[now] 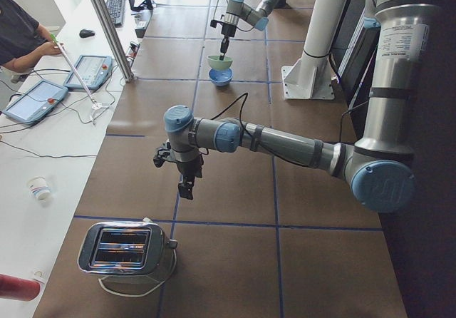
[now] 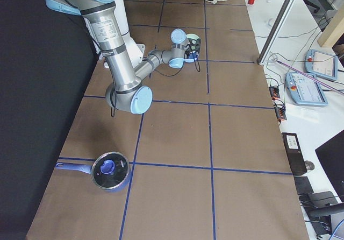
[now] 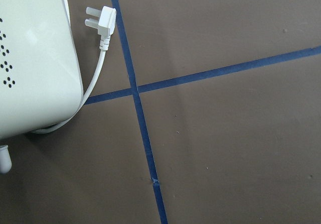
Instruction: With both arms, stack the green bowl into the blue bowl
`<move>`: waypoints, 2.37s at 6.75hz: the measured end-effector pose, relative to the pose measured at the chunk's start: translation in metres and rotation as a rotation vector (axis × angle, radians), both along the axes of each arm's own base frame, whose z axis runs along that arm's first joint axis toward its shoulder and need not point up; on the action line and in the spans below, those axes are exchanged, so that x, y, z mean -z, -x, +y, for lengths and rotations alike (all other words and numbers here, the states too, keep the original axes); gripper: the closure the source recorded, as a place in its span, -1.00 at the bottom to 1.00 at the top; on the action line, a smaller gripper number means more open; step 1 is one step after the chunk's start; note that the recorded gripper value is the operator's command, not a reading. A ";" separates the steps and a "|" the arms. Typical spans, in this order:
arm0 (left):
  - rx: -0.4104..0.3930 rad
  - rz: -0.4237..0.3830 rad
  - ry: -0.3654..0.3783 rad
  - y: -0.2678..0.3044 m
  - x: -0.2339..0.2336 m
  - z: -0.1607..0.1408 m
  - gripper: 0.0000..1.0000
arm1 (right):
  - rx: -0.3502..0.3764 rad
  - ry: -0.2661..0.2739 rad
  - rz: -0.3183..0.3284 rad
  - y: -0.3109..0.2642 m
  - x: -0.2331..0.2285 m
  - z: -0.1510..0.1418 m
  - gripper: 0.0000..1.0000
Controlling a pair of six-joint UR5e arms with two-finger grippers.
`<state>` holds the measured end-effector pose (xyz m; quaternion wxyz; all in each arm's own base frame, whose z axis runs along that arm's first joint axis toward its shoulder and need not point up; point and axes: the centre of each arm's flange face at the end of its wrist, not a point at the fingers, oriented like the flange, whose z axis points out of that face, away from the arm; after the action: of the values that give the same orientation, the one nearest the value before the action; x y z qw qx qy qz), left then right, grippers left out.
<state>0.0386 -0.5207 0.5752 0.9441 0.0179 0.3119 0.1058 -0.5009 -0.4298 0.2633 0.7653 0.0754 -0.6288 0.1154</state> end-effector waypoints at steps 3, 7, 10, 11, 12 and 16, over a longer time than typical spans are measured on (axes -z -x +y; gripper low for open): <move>0.001 -0.001 0.002 0.001 -0.001 0.000 -1.00 | -0.027 0.011 0.024 0.004 0.011 -0.005 -1.00; 0.000 -0.001 0.000 0.004 -0.003 0.000 -1.00 | -0.061 0.022 0.067 -0.033 -0.004 -0.027 -1.00; -0.038 0.101 0.010 0.043 -0.041 0.002 -1.00 | 0.028 -0.040 0.198 -0.141 -0.078 -0.071 -1.00; -0.037 0.130 0.013 0.062 -0.057 0.004 -1.00 | 0.064 -0.076 0.242 -0.187 -0.114 -0.083 -1.00; -0.016 0.140 0.032 0.075 -0.068 0.006 -1.00 | 0.097 -0.119 0.295 -0.232 -0.154 -0.088 -1.00; 0.133 0.137 0.139 0.099 -0.078 0.010 -1.00 | 0.227 -0.238 0.496 -0.388 -0.322 -0.066 -1.00</move>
<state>-0.0603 -0.5110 0.6531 0.9245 -0.0195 0.3802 0.0194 -0.1132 -0.4960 0.5856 0.8894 0.1199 -0.4360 -0.0673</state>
